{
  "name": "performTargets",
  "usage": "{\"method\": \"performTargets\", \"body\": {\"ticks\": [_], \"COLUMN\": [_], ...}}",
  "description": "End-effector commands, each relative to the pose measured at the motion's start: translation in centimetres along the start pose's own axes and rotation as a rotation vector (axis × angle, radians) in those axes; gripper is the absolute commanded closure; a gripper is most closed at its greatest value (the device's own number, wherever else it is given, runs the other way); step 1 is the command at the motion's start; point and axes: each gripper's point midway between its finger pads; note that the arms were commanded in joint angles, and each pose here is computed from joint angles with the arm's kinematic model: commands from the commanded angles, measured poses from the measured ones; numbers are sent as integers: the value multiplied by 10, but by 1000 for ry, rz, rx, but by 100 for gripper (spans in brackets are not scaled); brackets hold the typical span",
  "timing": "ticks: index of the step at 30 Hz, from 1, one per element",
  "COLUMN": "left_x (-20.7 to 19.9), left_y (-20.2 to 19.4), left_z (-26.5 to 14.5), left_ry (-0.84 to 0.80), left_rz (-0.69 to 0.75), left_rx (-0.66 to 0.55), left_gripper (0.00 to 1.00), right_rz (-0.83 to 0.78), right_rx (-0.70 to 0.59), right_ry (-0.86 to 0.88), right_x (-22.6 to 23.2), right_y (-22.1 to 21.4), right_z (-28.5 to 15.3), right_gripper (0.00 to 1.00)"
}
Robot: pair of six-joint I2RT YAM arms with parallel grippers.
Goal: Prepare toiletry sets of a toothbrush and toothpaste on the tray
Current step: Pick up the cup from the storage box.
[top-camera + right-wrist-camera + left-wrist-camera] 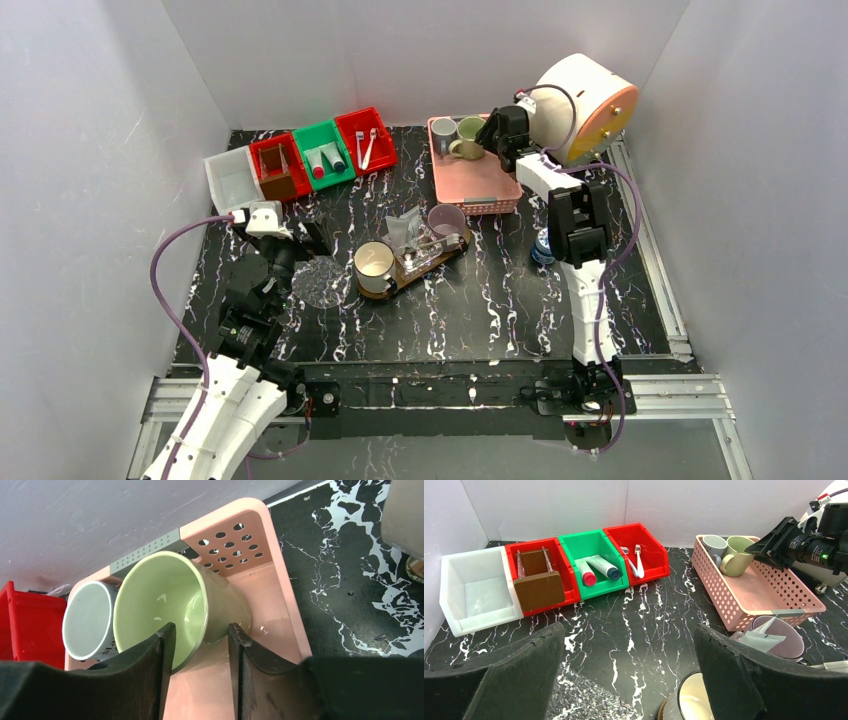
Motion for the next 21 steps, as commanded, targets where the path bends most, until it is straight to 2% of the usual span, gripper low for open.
{"method": "performTargets", "body": {"ticks": [1,6,13,21], "left_x": [-1,-1,-2,-3], "left_y": [7,8,8,9], "left_z": [1,0,0,0], "left_ry": [-8,-11,-18,-25], "left_rz": [-5,-7,-8,-9], "left_rx": [-27,-33,-37,-41], "left_gripper": [2,2,2,2], "right_rz": [4,-12,-50,-114], "right_rx": [-49,-34,-16,17], "right_ry": [-1,4,42,34], "right_x": [1,-2,10,23], "right_y": [15,13,21,35], "right_z": [-6,-19,-36,-69], "right_gripper": [54,68,98,99]}}
Point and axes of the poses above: each gripper's point midway between its finger pads, its own z axis out along the fingers, its own x axis along the line the jaws close on, y = z × x, and after that the axes turned 11 degrees about z, right-handed
